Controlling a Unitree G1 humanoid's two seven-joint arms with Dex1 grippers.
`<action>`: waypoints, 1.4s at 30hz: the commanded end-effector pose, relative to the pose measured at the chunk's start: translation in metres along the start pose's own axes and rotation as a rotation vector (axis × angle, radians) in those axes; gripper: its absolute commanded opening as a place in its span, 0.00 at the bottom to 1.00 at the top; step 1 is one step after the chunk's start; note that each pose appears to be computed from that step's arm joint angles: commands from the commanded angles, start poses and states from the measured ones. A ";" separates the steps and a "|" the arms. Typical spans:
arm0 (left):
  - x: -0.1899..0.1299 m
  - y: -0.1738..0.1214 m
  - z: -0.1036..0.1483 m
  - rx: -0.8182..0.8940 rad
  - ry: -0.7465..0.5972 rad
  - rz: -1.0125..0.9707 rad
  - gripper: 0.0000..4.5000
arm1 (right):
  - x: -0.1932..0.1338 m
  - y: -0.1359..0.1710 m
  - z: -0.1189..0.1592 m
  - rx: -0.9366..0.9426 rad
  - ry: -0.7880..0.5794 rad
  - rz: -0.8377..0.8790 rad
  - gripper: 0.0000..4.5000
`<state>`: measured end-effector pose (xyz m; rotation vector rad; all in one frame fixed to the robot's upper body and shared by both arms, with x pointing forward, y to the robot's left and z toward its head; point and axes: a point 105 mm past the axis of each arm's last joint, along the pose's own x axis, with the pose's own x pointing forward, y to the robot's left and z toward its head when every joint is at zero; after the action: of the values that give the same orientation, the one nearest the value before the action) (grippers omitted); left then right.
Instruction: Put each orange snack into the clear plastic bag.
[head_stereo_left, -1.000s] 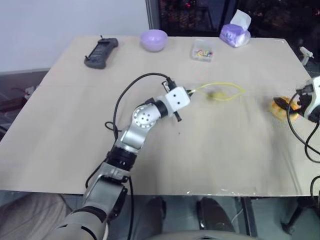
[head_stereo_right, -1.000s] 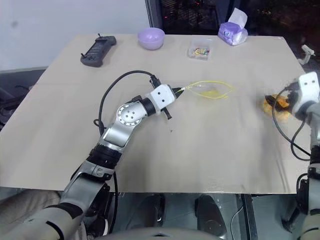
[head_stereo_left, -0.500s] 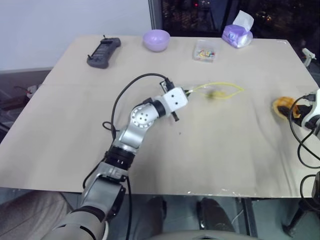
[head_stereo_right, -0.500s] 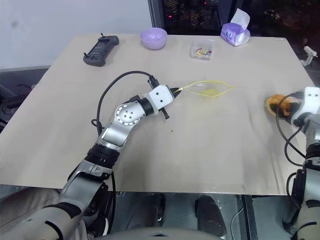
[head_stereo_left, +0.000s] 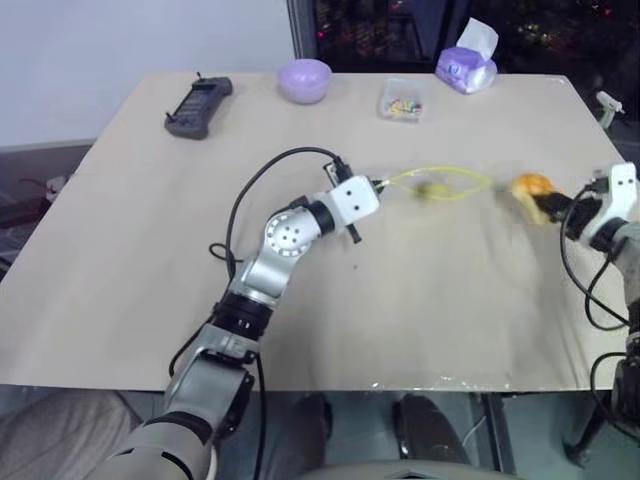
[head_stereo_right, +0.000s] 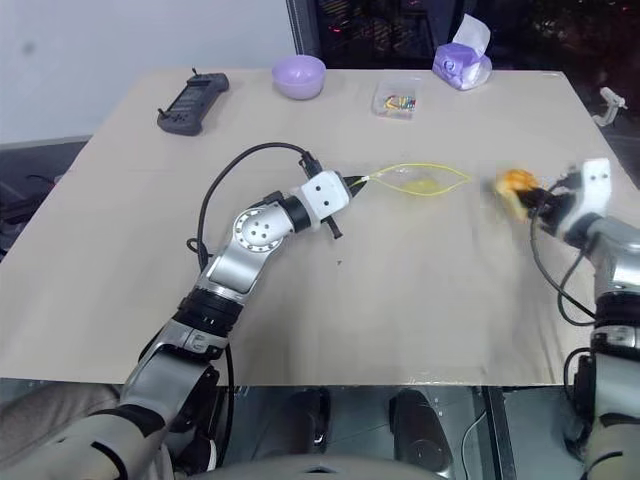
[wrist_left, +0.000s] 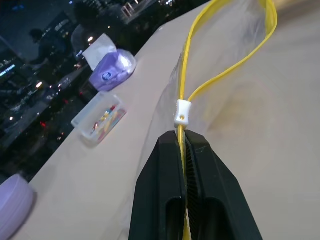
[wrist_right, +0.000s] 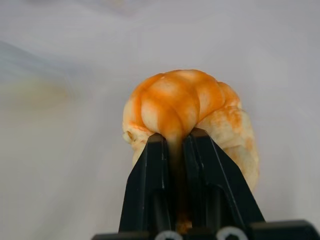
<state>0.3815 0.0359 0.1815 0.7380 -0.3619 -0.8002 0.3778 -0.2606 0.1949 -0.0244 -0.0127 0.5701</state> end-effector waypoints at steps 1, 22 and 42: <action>0.002 0.005 0.010 0.027 -0.035 0.013 0.00 | -0.007 0.051 0.058 -0.032 -0.158 0.253 0.03; 0.003 -0.006 0.020 0.039 -0.079 -0.027 0.00 | 0.008 0.090 0.016 -0.090 0.163 0.393 0.03; 0.008 -0.034 0.032 0.109 -0.163 -0.184 0.00 | 0.059 0.097 -0.002 0.008 0.258 0.215 0.03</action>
<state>0.3549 0.0042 0.1693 0.8192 -0.4373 -1.0189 0.3742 -0.1517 0.1702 -0.0465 0.3104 0.7785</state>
